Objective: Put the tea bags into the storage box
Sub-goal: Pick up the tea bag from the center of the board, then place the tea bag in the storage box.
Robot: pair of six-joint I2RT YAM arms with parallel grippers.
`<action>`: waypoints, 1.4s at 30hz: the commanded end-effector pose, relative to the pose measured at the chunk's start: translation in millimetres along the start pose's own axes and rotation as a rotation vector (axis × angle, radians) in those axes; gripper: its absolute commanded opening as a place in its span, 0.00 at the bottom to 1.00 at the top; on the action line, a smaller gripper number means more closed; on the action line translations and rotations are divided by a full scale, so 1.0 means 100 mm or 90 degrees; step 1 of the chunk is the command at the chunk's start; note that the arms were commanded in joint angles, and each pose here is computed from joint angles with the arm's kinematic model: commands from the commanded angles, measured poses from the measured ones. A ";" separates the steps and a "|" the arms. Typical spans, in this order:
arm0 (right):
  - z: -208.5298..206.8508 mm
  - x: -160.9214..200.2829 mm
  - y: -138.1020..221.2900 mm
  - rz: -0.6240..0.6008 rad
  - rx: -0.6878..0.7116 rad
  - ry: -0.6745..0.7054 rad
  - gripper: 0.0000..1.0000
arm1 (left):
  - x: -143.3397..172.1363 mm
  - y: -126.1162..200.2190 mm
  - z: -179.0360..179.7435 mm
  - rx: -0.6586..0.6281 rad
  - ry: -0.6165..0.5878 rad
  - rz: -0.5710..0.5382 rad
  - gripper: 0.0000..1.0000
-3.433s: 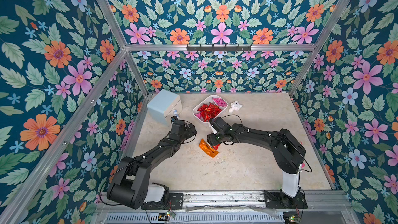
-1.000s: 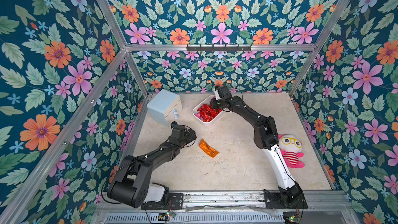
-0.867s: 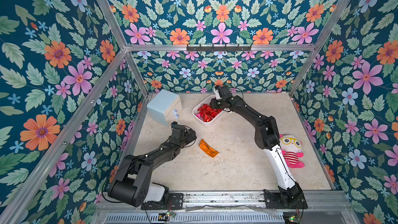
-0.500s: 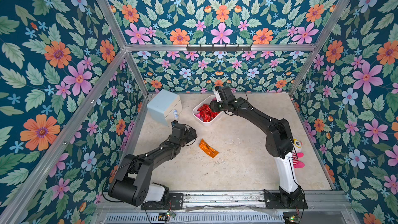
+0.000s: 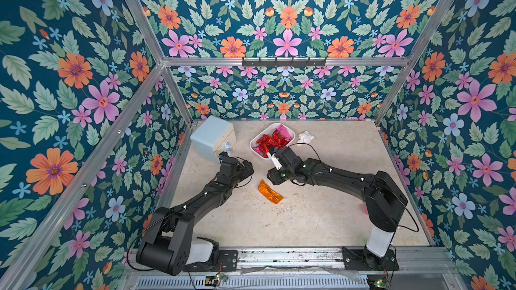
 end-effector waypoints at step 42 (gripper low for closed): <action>-0.84 -1.12 0.42 -0.183 0.157 -0.066 0.00 | 0.21 -0.10 0.21 0.007 0.041 0.047 0.96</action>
Point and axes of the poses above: each gripper's point midway between its finger pads, its own y axis back along the fingers, its own z axis along the line the jaws close on, x = y × z, the point moved 4 cm from there along y, back along the fingers, and after that the axes turned 3 degrees about y, right-handed, at the moved point
